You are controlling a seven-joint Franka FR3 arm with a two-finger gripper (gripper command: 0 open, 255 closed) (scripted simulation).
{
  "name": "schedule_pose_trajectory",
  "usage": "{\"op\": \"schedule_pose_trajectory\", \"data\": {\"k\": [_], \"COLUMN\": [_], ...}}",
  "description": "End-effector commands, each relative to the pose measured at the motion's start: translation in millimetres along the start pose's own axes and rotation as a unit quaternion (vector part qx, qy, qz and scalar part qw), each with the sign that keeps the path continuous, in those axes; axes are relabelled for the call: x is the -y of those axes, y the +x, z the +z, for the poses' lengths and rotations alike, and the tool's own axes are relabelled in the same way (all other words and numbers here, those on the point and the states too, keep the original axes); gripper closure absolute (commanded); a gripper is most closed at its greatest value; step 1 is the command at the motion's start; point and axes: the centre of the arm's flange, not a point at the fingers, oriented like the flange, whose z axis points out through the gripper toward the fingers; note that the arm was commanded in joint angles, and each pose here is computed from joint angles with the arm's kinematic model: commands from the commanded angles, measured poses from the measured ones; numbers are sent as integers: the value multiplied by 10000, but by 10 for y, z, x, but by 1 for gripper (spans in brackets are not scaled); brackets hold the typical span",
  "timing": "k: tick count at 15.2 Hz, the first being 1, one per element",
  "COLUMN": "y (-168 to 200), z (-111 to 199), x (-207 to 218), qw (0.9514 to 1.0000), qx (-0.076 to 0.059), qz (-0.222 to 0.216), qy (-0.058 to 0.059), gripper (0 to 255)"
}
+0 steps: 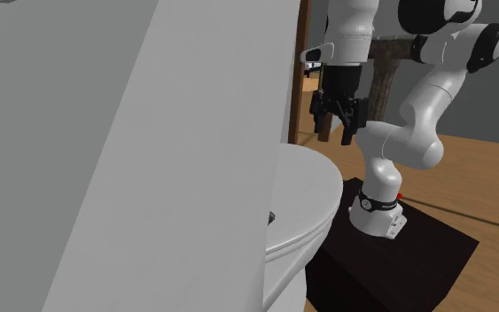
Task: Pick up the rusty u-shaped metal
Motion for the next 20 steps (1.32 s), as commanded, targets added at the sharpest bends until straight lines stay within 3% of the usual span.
{"op": "schedule_pose_trajectory", "data": {"k": [1,20], "y": [0,2150], "z": [0,997], "x": [0,828], "qw": [10000,9997], "qx": [0,-72], "qz": [0,-56], "qy": [0,-220], "gripper": [0,0]}}
